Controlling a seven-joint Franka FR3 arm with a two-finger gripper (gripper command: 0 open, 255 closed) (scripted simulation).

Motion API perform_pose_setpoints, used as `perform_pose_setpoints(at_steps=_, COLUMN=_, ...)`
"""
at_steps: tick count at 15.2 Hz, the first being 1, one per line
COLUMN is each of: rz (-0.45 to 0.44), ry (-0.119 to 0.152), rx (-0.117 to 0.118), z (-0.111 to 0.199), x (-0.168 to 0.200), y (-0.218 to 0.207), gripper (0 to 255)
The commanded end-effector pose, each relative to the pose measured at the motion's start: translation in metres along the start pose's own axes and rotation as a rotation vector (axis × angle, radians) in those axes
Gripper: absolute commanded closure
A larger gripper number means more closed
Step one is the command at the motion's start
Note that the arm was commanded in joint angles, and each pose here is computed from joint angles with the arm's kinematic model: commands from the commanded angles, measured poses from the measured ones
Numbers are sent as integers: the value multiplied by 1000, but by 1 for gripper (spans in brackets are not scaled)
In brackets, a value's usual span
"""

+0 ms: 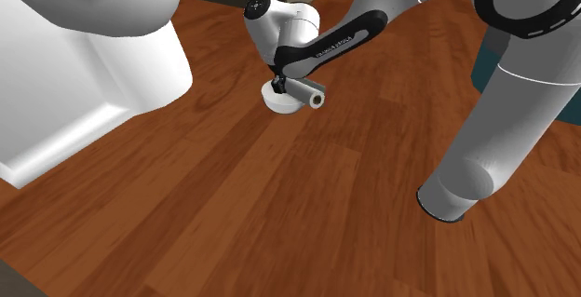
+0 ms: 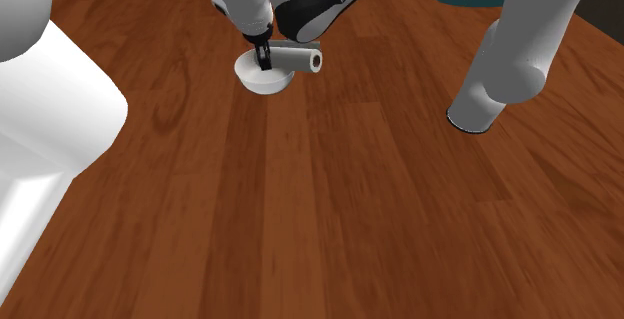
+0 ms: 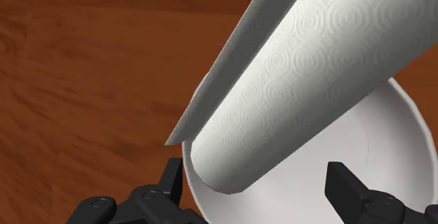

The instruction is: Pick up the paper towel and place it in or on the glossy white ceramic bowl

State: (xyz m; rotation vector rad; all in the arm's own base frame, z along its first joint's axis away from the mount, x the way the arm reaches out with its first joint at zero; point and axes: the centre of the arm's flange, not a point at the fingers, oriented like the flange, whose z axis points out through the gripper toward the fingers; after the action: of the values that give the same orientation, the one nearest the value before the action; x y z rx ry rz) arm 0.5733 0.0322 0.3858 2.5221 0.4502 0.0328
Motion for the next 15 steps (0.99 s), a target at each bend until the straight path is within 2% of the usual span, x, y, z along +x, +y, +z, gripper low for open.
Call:
perform_pose_setpoints(at_steps=1, rz=0, ry=-1, rx=1, z=0, x=0, y=0, gripper=0)
perform_pose_setpoints(at_steps=3, rz=0, ry=-1, rx=1, z=2, x=-2, y=0, gripper=0)
perform_pose_setpoints(at_steps=7, rz=0, ry=-1, rx=1, z=-48, x=-2, y=0, gripper=0)
perform_pose_setpoints(at_steps=15, rz=0, ry=-1, rx=1, z=-48, x=-2, y=0, gripper=0)
